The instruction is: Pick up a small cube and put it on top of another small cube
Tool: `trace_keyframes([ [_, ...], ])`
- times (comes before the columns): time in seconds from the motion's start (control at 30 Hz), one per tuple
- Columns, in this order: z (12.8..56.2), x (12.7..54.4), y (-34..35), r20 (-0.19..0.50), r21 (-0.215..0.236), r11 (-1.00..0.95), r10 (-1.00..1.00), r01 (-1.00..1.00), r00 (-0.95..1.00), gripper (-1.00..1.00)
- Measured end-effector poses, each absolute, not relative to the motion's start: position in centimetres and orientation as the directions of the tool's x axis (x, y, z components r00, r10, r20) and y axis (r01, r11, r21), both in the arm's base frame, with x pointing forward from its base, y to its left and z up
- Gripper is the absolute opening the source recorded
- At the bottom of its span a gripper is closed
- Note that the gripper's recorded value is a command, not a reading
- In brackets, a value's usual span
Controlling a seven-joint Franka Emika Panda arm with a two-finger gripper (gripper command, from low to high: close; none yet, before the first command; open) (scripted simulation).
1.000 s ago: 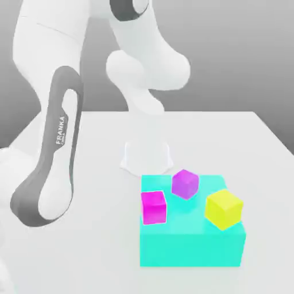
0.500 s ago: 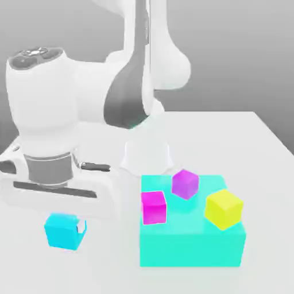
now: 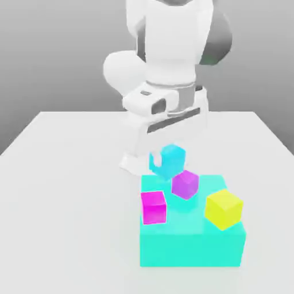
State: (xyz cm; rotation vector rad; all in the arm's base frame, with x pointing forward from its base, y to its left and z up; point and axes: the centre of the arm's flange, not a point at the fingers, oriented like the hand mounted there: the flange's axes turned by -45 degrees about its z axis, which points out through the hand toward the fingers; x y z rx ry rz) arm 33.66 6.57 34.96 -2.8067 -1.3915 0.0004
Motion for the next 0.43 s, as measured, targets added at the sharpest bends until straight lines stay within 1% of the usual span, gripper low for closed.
trace_keyframes([
  [0.13, 34.5, 29.6, 9.0, 0.002, -0.004, -0.401, 0.916, 0.916, 0.401, -1.0],
  [0.33, 28.7, 28.8, 9.4, 0.0, -0.003, -0.358, 0.934, 0.934, 0.358, -1.0],
  [0.37, 28.2, 28.8, 9.3, 0.0, -0.002, -0.357, 0.934, 0.934, 0.357, 1.0],
  [0.43, 28.2, 28.8, 9.3, 0.0, -0.002, -0.357, 0.934, 0.934, 0.357, 1.0],
])
